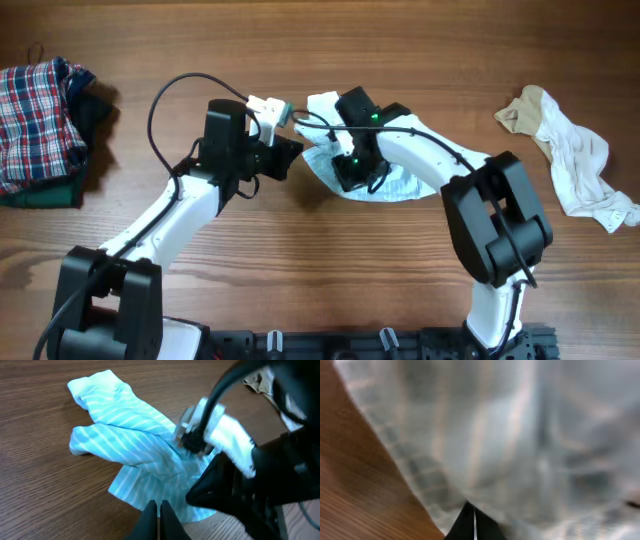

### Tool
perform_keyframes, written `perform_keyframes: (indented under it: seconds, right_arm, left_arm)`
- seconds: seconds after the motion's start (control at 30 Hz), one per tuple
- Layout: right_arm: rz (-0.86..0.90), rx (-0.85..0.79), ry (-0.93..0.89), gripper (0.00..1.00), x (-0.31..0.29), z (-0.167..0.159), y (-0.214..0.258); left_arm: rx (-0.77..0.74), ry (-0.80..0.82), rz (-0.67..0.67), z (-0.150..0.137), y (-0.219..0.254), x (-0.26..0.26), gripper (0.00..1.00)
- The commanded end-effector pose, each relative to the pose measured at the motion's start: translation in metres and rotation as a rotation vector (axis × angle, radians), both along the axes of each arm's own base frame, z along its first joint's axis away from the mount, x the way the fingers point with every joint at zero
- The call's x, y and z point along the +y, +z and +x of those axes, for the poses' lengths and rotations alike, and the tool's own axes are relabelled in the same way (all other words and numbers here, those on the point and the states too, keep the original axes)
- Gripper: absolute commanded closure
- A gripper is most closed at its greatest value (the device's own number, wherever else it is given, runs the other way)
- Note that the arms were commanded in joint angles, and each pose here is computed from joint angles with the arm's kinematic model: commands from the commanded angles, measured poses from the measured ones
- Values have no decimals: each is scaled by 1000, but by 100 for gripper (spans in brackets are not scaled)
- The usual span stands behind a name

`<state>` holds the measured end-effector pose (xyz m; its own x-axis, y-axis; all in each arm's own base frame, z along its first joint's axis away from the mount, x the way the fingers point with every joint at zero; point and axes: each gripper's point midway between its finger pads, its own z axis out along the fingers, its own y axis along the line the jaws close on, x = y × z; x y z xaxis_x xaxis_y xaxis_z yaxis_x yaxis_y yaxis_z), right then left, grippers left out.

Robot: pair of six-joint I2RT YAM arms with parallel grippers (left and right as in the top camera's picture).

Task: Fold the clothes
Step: 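Reach left gripper to the pants' left edge and grasp it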

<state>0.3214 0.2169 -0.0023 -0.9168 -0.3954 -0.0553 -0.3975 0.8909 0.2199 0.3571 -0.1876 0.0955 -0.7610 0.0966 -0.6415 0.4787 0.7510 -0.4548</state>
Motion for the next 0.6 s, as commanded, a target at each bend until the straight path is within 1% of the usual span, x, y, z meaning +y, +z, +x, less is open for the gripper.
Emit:
perform_keyframes:
  seconds: [0.0, 0.13, 0.2, 0.27, 0.37, 0.4, 0.5, 0.57]
  right_arm:
    - [76, -147, -53, 96, -1, 33, 57]
    - [156, -326, -111, 95, -16, 59, 132]
    - [175, -384, -153, 93, -31, 66, 155]
    - [169, -399, -185, 92, -45, 71, 161]
    - [142, -369, -240, 93, -70, 73, 155]
    - [138, -369, -250, 93, -75, 74, 155]
    - [132, -371, -275, 93, -86, 78, 155]
    - [133, -373, -278, 93, -87, 79, 155]
  left_arm:
    - [-33, -9, 17, 4, 5, -2, 96]
    - [-35, -38, 19, -2, 5, -13, 96]
    - [-34, -42, 49, -5, 0, -19, 96]
    - [-25, -33, 95, -6, -12, -22, 96]
    - [12, -38, 168, -12, -38, -29, 96]
    - [20, -25, 181, -11, -44, -29, 96]
    - [32, 24, 165, -5, -44, -27, 96]
    - [21, 80, 230, 1, -52, -15, 96]
